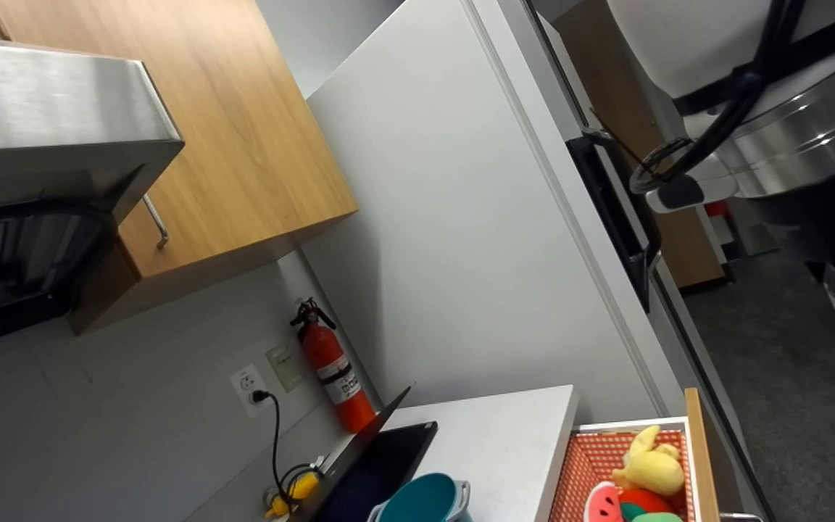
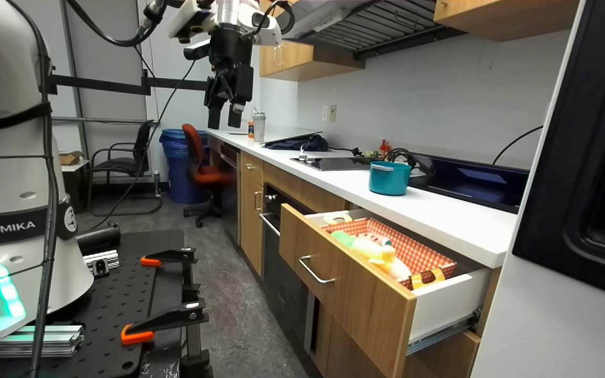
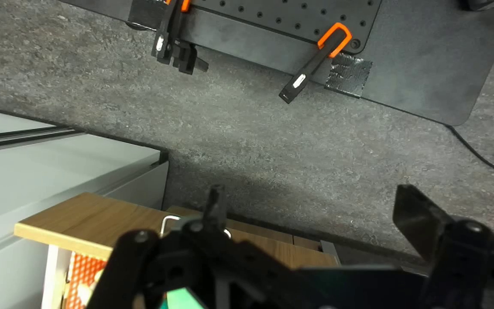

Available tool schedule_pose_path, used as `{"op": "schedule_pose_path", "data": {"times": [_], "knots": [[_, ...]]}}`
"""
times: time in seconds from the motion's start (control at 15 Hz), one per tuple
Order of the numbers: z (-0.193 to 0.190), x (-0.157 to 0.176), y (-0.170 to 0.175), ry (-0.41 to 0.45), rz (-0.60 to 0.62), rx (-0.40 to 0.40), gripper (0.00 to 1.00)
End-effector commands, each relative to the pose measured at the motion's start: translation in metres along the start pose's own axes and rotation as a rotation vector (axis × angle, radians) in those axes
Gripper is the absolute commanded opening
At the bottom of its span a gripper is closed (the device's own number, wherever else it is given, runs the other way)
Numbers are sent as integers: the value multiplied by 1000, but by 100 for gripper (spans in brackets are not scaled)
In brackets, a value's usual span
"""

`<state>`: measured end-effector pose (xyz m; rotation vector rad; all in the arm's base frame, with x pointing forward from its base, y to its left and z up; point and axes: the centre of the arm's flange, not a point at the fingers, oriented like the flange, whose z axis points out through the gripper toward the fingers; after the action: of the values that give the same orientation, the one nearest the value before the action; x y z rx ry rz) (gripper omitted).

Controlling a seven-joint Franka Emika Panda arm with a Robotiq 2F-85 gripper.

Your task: Close the open drawer

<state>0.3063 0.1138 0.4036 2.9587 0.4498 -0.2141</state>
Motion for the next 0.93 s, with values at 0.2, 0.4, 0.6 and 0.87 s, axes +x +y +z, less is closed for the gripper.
{"op": "schedule_pose_path", "data": {"times": [0.2, 0.4, 0.6, 0.87], "knots": [[0, 0, 0, 0, 0, 0, 100], [4, 8, 1, -12, 11, -3, 100], [12, 16, 0, -27, 16, 4, 100], [24, 28, -3, -54, 17, 13, 100]]}}
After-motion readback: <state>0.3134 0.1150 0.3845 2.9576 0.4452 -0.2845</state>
